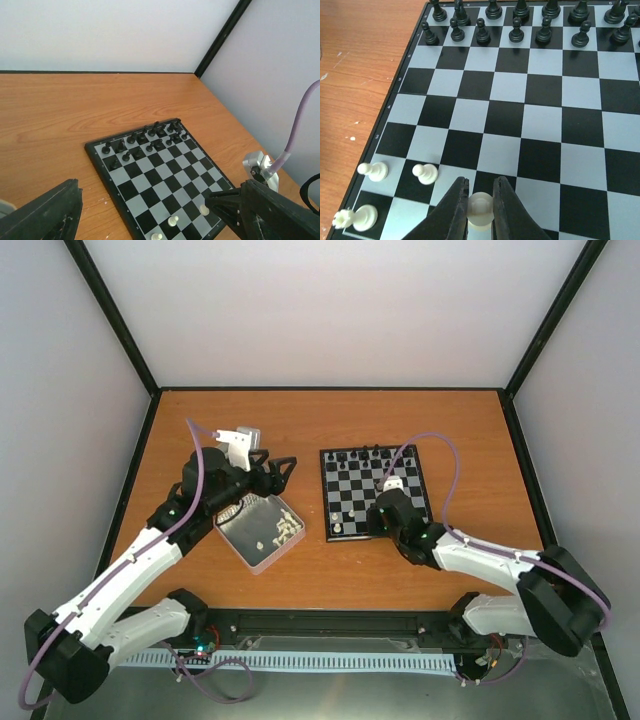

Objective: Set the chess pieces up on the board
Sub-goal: Place the chess piece on the chessboard.

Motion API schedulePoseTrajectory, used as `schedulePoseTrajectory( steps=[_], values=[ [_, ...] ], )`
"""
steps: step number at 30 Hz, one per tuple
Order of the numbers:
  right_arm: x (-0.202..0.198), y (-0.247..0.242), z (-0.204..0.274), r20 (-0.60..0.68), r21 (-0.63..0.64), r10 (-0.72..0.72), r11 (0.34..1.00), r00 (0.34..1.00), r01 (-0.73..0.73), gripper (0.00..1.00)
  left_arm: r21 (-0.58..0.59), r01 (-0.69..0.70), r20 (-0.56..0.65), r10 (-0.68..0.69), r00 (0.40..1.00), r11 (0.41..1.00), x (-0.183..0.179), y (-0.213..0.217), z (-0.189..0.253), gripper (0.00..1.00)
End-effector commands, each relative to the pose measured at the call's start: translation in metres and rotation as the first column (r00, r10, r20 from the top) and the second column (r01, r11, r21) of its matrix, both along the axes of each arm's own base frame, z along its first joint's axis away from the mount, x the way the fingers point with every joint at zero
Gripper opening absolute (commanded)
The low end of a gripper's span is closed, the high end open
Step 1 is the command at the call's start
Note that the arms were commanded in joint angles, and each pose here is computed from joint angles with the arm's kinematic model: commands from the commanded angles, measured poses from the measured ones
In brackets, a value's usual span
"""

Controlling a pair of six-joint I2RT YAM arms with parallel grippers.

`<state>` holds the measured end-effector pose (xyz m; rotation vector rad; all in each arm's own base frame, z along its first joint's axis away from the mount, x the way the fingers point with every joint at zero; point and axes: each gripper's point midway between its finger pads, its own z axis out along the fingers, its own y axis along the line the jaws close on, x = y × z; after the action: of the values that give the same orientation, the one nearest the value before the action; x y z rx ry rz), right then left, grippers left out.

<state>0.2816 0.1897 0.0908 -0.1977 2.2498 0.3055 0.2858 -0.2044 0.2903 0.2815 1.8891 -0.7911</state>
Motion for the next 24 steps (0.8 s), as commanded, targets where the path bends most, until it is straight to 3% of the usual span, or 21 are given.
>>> schedulePoseTrajectory(
  steps=[1,16,24],
  values=[
    [0.018,0.007,0.010,0.083,0.063,-0.056,0.997,0.995,0.051,0.09,0.016,-0.058,-0.032,0.058,0.998,0.998,0.000,0.012,-0.006,0.87],
    [0.021,-0.003,-0.025,0.037,-0.057,-0.082,0.995,0.996,0.084,0.12,0.043,-0.070,-0.036,0.071,0.997,0.997,0.001,0.015,-0.015,0.87],
    [0.006,-0.007,-0.027,-0.055,-0.043,-0.097,0.995,0.994,0.095,0.13,0.056,-0.072,-0.034,0.074,0.997,0.996,0.003,0.015,-0.017,0.87]
  ],
)
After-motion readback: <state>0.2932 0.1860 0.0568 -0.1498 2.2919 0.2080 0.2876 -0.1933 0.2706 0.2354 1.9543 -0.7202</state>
